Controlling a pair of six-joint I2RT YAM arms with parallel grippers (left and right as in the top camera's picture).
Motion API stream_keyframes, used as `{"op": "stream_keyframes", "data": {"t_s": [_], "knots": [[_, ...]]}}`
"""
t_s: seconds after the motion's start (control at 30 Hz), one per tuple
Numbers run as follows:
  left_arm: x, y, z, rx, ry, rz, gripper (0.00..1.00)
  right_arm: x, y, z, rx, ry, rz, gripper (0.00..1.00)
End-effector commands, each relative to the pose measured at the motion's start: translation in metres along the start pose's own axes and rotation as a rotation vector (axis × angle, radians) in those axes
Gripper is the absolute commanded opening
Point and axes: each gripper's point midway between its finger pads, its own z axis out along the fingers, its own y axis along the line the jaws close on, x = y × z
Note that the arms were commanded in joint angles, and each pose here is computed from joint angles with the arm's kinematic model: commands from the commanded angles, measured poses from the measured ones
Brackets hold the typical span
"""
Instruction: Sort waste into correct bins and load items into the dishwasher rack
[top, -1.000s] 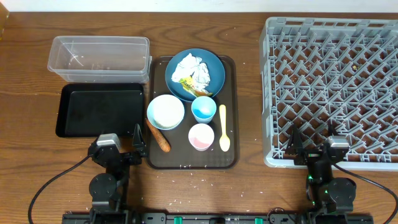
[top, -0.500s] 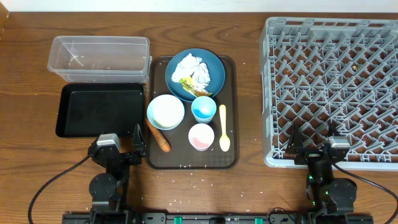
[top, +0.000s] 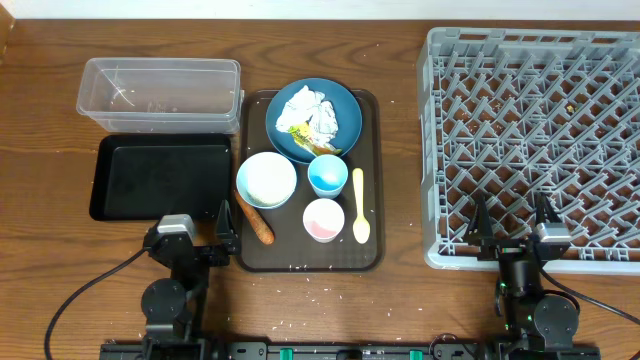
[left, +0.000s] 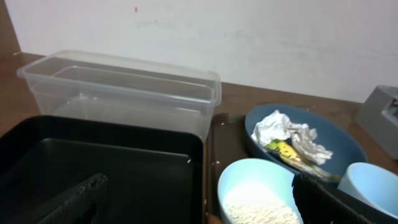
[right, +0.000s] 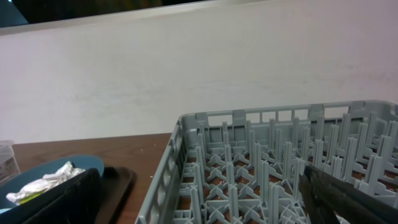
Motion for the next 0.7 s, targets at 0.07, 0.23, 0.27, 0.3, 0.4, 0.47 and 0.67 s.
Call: {"op": "stream_keyframes", "data": {"t_s": [0.07,0.23,0.27,0.3,0.4,0.47,0.67], "knots": [[-0.039,-0.010,-0.006,0.028,-0.045,0.009,0.95,-0.023,0.008,0.000,-0.025,-0.032,-0.026,0.99],[-0.051,-0.014,-0.002,0.032,-0.009,0.009,0.95,-0.032,0.009,0.004,-0.023,-0.017,-0.054,0.99],[-0.054,-0.016,0.000,0.039,-0.001,0.009,0.95,-0.035,0.009,0.005,-0.022,-0.013,-0.071,0.99],[-0.057,-0.018,0.001,0.048,0.009,0.009,0.95,-0.038,0.010,0.007,-0.022,-0.009,-0.087,0.99],[-0.065,-0.021,0.007,0.051,0.049,0.009,0.95,-0.048,0.011,0.013,-0.020,0.003,-0.101,0.99],[-0.070,-0.022,0.011,0.044,0.087,0.008,0.95,-0.055,0.012,0.017,-0.019,0.013,-0.100,0.99],[-0.083,-0.025,0.027,0.027,0.215,0.006,0.95,-0.079,0.016,0.038,-0.018,0.046,-0.099,0.99]]}}
